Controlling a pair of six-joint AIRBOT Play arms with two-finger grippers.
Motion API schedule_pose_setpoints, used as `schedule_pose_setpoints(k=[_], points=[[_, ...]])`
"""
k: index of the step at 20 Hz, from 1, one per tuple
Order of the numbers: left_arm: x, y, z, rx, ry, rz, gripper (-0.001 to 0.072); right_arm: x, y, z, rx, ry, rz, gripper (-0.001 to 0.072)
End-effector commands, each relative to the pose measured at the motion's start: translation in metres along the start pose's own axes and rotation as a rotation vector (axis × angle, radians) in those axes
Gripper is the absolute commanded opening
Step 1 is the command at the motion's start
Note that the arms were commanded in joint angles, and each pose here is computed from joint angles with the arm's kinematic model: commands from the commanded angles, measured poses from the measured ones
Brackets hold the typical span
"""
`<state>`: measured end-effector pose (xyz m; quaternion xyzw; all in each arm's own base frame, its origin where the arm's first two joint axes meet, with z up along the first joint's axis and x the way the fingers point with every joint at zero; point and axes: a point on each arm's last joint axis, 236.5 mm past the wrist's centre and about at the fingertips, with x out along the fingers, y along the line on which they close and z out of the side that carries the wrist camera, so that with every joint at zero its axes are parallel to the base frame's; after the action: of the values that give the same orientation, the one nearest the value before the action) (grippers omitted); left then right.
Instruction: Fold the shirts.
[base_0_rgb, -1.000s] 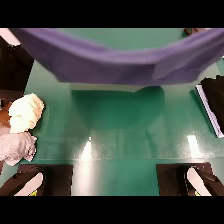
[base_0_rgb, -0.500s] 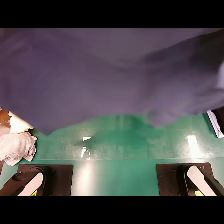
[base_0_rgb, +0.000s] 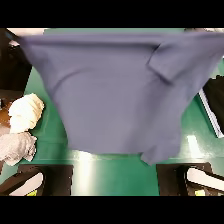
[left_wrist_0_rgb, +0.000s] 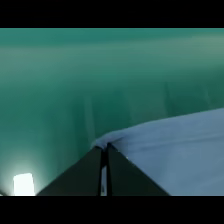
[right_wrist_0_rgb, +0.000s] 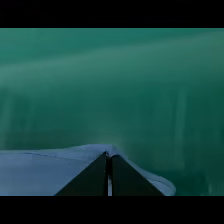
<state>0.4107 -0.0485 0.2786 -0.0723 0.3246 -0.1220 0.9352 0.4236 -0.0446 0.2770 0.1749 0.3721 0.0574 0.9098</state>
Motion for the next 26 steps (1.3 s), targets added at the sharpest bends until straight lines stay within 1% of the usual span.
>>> schedule_pose_setpoints(k=[1, 4, 7, 11, 15, 19, 23, 26], points=[[0.086, 0.03, -0.048, -0.048, 0.176, -0.002, 0.0024, 0.102, -0.006, -0.028, -0.069, 0.15, -0.07, 0.0015], [0.132, 0.047, -0.047, -0.052, 0.158, 0.003, 0.0024, 0.158, -0.01, -0.028, -0.102, 0.15, -0.094, 0.0015], [0.161, 0.063, -0.032, -0.065, 0.072, 0.031, 0.0024, 0.195, -0.019, -0.02, -0.105, 0.103, -0.104, 0.0015], [0.187, 0.078, -0.021, -0.092, -0.004, 0.051, 0.0024, 0.221, -0.028, -0.002, -0.1, 0.016, -0.11, 0.0015], [0.206, 0.087, -0.029, -0.104, 0.007, 0.061, 0.0024, 0.236, -0.034, 0.008, -0.098, -0.038, -0.115, 0.0015], [0.215, 0.085, -0.068, -0.082, 0.154, 0.042, 0.0025, 0.253, -0.044, -0.035, -0.084, 0.127, -0.122, 0.0015], [0.215, 0.083, -0.131, -0.073, 0.403, 0.019, 0.0024, 0.263, -0.055, -0.092, -0.068, 0.348, -0.129, 0.0015], [0.213, 0.081, -0.163, -0.085, 0.533, -0.001, 0.0025, 0.258, -0.068, -0.116, -0.101, 0.45, -0.187, 0.0015]])
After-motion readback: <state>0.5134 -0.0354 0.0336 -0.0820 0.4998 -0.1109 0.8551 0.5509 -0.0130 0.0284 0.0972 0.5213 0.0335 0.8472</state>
